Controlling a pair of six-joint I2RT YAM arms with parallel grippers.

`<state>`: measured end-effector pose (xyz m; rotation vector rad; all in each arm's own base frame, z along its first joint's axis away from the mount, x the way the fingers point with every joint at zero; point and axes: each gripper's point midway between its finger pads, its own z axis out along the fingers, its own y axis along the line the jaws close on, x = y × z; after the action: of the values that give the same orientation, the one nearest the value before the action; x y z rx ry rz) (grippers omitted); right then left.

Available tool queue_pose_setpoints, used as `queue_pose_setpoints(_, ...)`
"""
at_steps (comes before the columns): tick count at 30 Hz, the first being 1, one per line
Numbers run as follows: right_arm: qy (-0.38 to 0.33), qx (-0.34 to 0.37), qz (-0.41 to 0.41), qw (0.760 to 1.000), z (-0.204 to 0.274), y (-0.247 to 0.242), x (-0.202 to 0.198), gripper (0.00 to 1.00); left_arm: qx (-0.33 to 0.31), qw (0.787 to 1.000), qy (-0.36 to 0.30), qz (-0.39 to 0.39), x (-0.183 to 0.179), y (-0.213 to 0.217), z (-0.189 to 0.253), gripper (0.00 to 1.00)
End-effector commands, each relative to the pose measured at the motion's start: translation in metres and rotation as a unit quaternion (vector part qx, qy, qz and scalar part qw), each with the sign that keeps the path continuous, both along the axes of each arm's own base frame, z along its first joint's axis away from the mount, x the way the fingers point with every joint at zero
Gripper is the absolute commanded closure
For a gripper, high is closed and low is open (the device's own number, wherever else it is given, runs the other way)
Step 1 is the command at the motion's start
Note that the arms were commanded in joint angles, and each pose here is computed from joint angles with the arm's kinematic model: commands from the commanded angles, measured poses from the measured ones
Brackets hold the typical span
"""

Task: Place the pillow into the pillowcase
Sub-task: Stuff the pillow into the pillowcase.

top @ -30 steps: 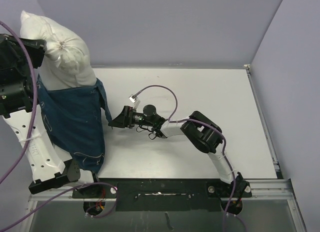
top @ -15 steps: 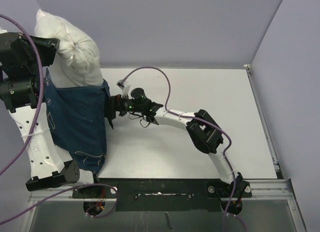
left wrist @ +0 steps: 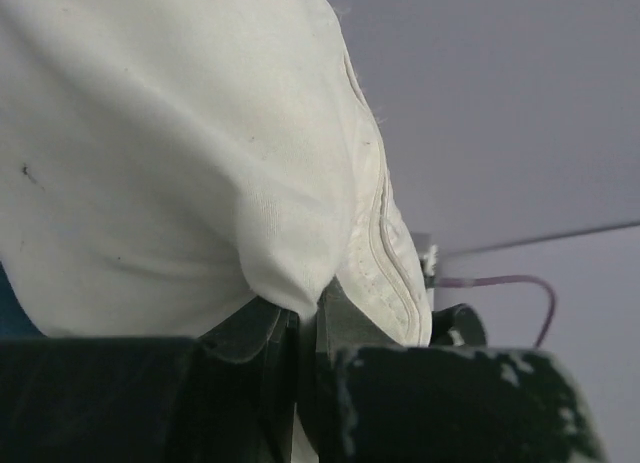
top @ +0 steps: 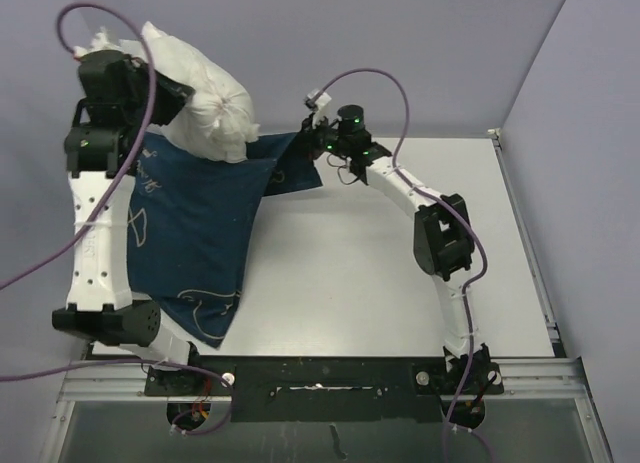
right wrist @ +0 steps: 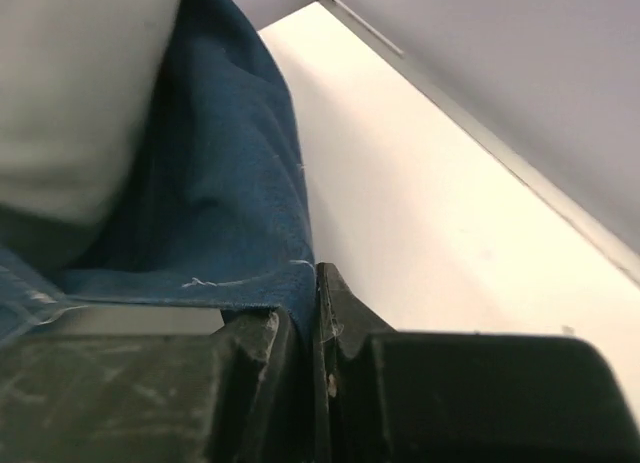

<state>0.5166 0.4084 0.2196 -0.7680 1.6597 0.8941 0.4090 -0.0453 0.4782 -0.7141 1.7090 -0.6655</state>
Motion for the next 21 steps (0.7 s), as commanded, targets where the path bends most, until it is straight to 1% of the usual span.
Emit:
queue_pose_setpoints(1, -0.179, 0.001, 0.096, 0.979, 0.12, -0.055, -0.023, 1.0, 0.116, 0.988, 0.018, -0.104, 0.057, -0.062, -0.047, 1.0)
queue_pose_setpoints(2, -0.224, -0.011, 0.105, 0.969, 0.132, -0.063, -0.031, 1.0, 0.13, 0.982, 0.034, -0.13, 0.068, -0.081, -0.066, 1.0)
queue_pose_setpoints(4, -0.304, -0.041, 0.094, 0.947, 0.154, -0.079, -0.046, 1.0, 0.158, 0.968, 0.062, -0.183, 0.086, -0.121, -0.099, 1.0)
queue_pose_setpoints(6, -0.323, -0.063, 0.061, 0.943, 0.166, -0.105, -0.042, 1.0, 0.192, 0.952, 0.095, -0.219, 0.099, -0.146, -0.131, 1.0)
queue_pose_setpoints(8, -0.33, -0.09, 0.014, 0.94, 0.173, -0.135, -0.025, 1.0, 0.208, 0.936, 0.13, -0.253, 0.104, -0.162, -0.161, 1.0)
queue_pose_setpoints(10, -0.341, -0.107, -0.027, 0.934, 0.181, -0.169, -0.01, 1.0, 0.216, 0.918, 0.155, -0.295, 0.101, -0.179, -0.19, 1.0)
queue_pose_setpoints(12, -0.358, -0.134, -0.054, 0.922, 0.185, -0.199, 0.0, 1.0, 0.218, 0.892, 0.184, -0.351, 0.088, -0.205, -0.224, 1.0)
queue_pose_setpoints(14, -0.369, -0.173, -0.061, 0.911, 0.17, -0.215, 0.005, 1.0, 0.211, 0.869, 0.195, -0.403, 0.07, -0.23, -0.246, 1.0)
queue_pose_setpoints(17, -0.356, -0.242, -0.058, 0.901, 0.122, -0.241, 0.009, 1.0, 0.201, 0.84, 0.193, -0.465, 0.045, -0.257, -0.263, 1.0)
queue_pose_setpoints(19, -0.329, -0.272, -0.051, 0.903, 0.083, -0.259, 0.004, 1.0, 0.195, 0.824, 0.189, -0.497, 0.031, -0.264, -0.268, 1.0)
queue_pose_setpoints(21, -0.311, -0.307, -0.042, 0.898, 0.05, -0.276, -0.006, 1.0, 0.18, 0.813, 0.183, -0.523, 0.02, -0.267, -0.269, 1.0)
